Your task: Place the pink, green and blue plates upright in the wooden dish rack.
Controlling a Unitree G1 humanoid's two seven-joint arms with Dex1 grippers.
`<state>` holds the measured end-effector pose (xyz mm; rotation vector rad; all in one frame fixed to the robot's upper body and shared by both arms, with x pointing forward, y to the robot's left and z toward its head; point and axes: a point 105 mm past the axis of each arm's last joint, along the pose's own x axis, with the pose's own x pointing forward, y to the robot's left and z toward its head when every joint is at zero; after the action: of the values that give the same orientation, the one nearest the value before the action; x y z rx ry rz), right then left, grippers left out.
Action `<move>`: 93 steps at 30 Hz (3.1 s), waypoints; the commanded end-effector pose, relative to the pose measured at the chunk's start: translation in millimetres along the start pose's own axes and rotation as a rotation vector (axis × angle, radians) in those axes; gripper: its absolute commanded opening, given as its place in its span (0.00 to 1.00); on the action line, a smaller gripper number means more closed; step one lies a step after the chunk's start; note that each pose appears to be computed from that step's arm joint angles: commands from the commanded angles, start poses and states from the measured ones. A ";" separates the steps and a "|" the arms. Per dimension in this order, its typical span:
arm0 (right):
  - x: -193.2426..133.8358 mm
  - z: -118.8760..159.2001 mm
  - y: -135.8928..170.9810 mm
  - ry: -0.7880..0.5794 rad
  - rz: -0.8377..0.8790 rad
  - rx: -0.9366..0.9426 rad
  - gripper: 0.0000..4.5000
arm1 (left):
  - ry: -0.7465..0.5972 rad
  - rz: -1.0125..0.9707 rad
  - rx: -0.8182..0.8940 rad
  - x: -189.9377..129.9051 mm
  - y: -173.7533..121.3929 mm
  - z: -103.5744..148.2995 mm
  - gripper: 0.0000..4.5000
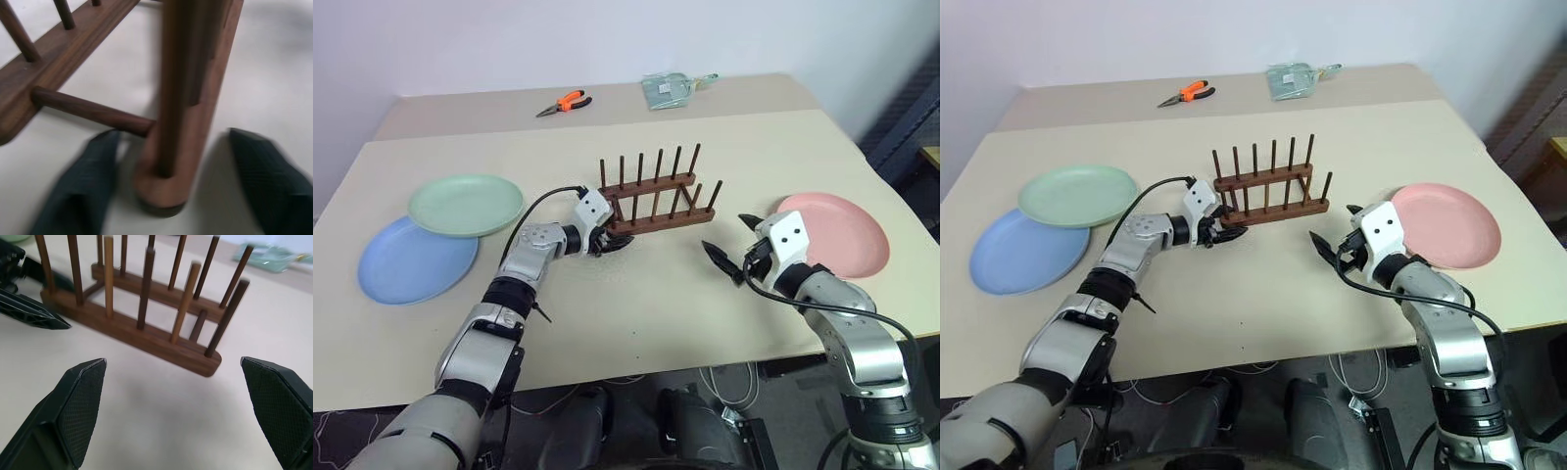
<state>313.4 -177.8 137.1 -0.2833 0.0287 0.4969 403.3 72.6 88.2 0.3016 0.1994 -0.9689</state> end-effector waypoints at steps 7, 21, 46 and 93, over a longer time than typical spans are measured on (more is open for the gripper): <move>-11.5 5.9 -19.1 0.008 -0.036 -0.058 1.00 | -0.003 -0.155 0.099 -3.6 -27.1 -8.0 0.17; -49.9 -18.4 -50.8 0.135 -0.091 -0.107 1.00 | 0.077 -0.305 0.185 -45.1 -45.3 -17.0 0.73; 23.9 -57.9 5.6 0.248 0.002 -0.123 0.00 | 0.090 0.147 -0.119 -14.4 -70.7 -32.6 0.13; -7.0 56.7 -72.2 -0.055 -0.220 -0.358 0.02 | -0.224 0.031 -0.116 -31.6 -75.3 29.9 0.12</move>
<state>342.1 -252.1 156.4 -0.6753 0.0783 0.2329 323.2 44.0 100.7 0.0986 0.0955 -0.9582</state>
